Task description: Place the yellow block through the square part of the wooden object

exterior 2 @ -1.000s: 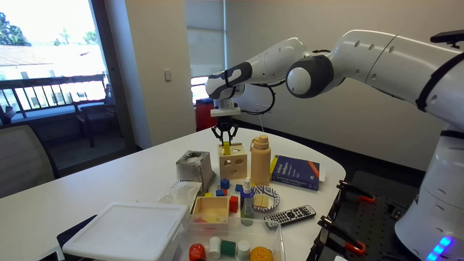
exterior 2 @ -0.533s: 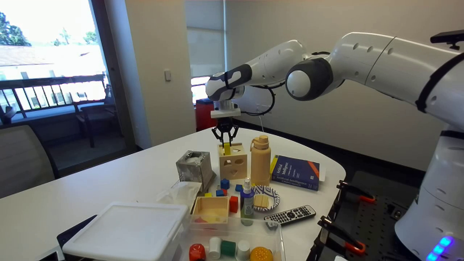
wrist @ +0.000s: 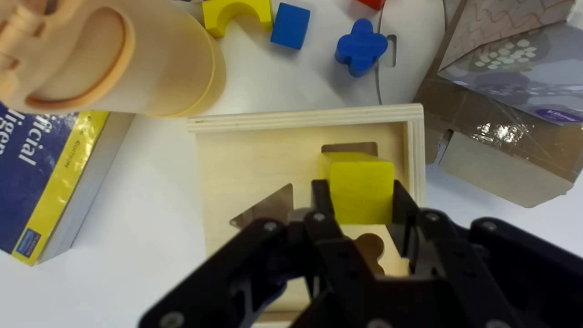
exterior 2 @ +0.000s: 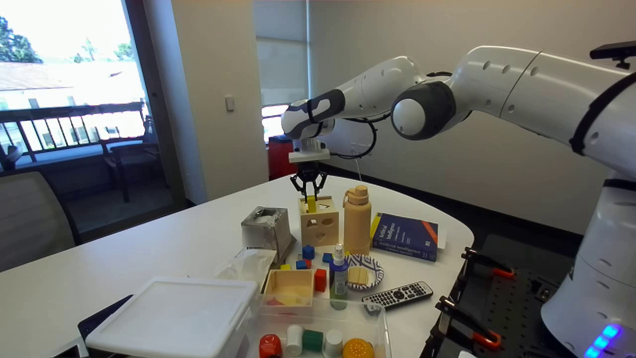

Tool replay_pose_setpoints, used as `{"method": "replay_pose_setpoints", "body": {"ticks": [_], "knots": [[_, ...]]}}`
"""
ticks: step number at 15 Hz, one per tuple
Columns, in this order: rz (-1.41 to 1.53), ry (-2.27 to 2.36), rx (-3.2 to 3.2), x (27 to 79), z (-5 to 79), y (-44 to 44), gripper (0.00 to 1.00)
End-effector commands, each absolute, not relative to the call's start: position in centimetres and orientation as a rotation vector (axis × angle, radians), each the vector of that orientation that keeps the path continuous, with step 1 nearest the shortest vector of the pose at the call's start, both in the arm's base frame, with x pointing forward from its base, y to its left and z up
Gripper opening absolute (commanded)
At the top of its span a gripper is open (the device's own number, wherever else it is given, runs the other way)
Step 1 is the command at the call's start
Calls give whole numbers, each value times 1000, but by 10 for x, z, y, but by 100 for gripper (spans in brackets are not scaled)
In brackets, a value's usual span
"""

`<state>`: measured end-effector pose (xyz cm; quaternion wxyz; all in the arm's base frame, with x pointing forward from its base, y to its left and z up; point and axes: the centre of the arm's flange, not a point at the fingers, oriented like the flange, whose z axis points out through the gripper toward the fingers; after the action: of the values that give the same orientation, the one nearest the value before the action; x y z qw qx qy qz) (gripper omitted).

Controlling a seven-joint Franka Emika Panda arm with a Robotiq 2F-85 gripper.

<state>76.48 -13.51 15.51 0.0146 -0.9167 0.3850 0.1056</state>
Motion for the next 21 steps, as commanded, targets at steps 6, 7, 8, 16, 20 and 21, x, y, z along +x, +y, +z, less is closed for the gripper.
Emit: {"method": "replay_pose_setpoints", "body": {"ticks": [6,7,8,16,20,21], "knots": [[358,1173,-2903,789,148,-128,8],[359,1170,-2907,789,147,-127,8],[358,1168,-2910,789,147,-126,8],[316,1175,-2883,787,169,-132,81],[260,1207,-2813,788,205,-136,100],[264,1212,-2791,788,216,-136,100]]}}
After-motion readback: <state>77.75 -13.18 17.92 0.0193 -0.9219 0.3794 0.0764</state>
